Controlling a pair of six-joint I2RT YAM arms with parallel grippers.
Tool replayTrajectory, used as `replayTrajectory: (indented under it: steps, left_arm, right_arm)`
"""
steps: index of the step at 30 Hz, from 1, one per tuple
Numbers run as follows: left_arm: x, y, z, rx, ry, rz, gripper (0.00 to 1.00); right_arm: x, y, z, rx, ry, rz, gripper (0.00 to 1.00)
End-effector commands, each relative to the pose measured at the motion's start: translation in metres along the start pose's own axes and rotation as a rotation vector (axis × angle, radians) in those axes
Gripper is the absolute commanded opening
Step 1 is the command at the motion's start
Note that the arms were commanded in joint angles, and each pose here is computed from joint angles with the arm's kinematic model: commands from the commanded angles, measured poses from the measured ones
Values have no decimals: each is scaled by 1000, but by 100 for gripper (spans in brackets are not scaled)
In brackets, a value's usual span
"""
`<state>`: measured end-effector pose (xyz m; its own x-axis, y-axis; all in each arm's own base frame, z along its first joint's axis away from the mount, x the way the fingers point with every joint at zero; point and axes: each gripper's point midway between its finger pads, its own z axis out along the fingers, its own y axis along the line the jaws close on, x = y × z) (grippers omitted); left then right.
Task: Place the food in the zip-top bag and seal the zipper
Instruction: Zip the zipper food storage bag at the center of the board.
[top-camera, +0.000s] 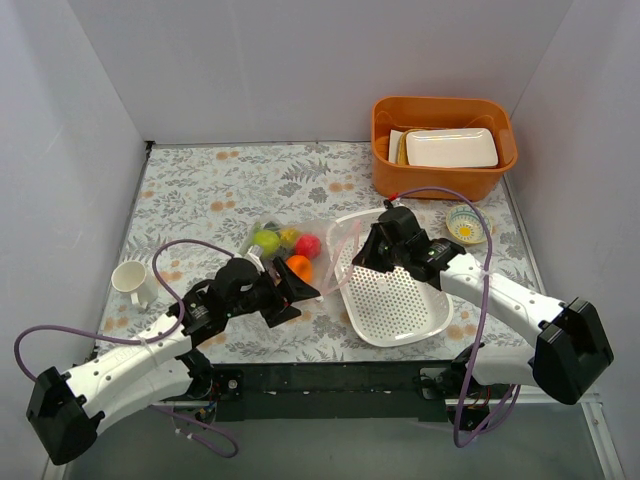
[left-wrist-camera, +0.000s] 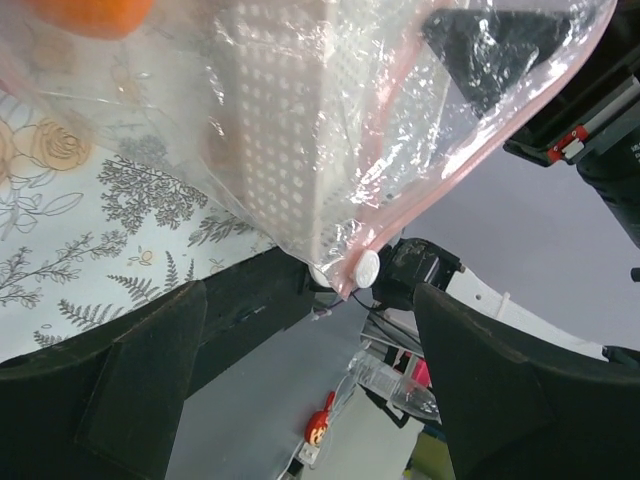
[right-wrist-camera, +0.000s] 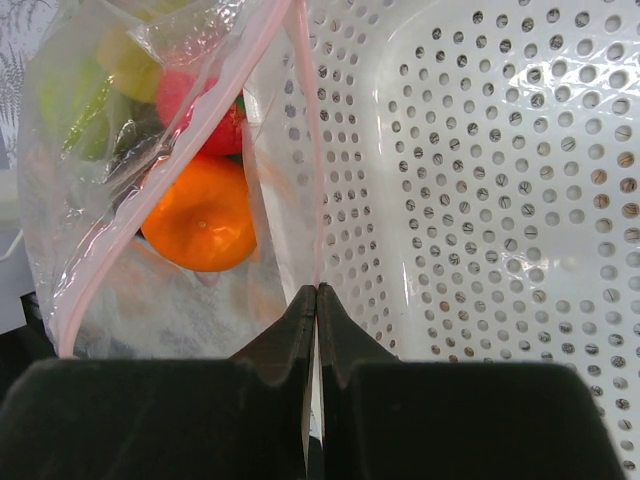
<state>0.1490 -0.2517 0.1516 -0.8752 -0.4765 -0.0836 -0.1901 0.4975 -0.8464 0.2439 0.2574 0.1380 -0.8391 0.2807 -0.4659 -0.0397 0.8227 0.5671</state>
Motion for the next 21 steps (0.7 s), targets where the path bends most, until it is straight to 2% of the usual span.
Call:
replayTrajectory:
  steps: [1,10,14,21]
  left_arm:
    - [2,-13,2,49,-21,-67,85]
    - [2,-12,9,61,-56,-127,84]
    - [-9,-12,8,93,-125,-168,82]
    - [-21,-16,13,127,-180,-221,67]
  right_arm:
    - [-12,4,-9,-16,-62,8,8]
    - [-9,-2,-11,-1,-56,0,8]
    - [-5,-5,-11,3,-47,5,8]
    - [-2,-7,-11,4,-41,8,8]
